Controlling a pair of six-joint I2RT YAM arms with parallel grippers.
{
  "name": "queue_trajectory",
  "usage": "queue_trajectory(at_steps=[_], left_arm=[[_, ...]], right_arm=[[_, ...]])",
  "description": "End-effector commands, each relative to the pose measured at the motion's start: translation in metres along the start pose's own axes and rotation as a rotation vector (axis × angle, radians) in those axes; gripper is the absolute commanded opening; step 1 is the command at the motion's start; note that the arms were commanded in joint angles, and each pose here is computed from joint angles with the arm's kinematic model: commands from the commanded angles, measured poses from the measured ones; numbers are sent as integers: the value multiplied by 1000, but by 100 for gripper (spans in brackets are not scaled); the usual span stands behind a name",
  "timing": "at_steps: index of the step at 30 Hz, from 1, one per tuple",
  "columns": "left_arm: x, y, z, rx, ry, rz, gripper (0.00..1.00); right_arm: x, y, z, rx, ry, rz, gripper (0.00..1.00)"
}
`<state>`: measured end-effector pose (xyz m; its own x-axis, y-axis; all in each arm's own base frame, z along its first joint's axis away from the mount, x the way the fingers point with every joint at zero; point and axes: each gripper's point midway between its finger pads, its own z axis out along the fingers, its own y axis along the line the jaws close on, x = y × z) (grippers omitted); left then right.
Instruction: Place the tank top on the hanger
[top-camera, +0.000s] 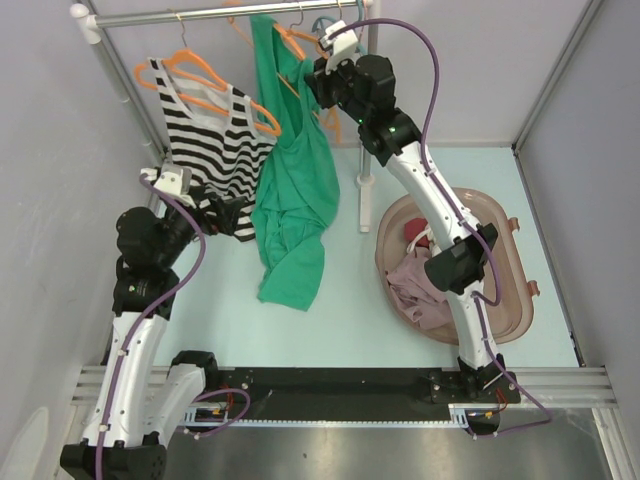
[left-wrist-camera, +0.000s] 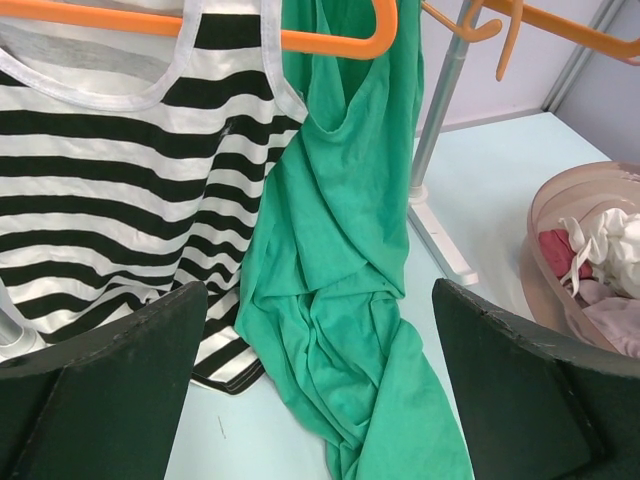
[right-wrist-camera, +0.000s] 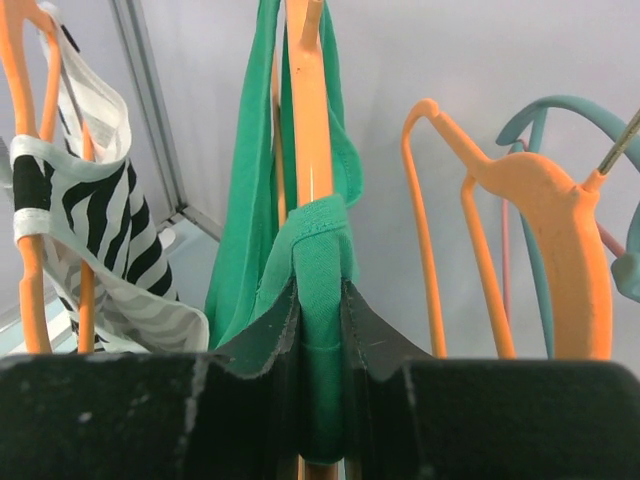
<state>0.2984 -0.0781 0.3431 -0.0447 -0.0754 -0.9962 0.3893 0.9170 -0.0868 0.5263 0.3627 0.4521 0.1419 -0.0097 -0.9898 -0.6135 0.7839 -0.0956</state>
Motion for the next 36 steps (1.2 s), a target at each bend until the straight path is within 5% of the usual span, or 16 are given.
queue_trajectory(at_steps=[1, 29, 36], left_arm=[[-4, -1, 0, 16, -26, -17, 99], [-4, -1, 2, 35, -29, -34, 100], [-3, 0, 2, 33, -29, -36, 99]], right_arm=[[-73, -1, -9, -16, -212, -2, 0], [-41, 0, 6, -76, -164, 82, 2], [-55, 5, -9, -97, -162, 87, 41]])
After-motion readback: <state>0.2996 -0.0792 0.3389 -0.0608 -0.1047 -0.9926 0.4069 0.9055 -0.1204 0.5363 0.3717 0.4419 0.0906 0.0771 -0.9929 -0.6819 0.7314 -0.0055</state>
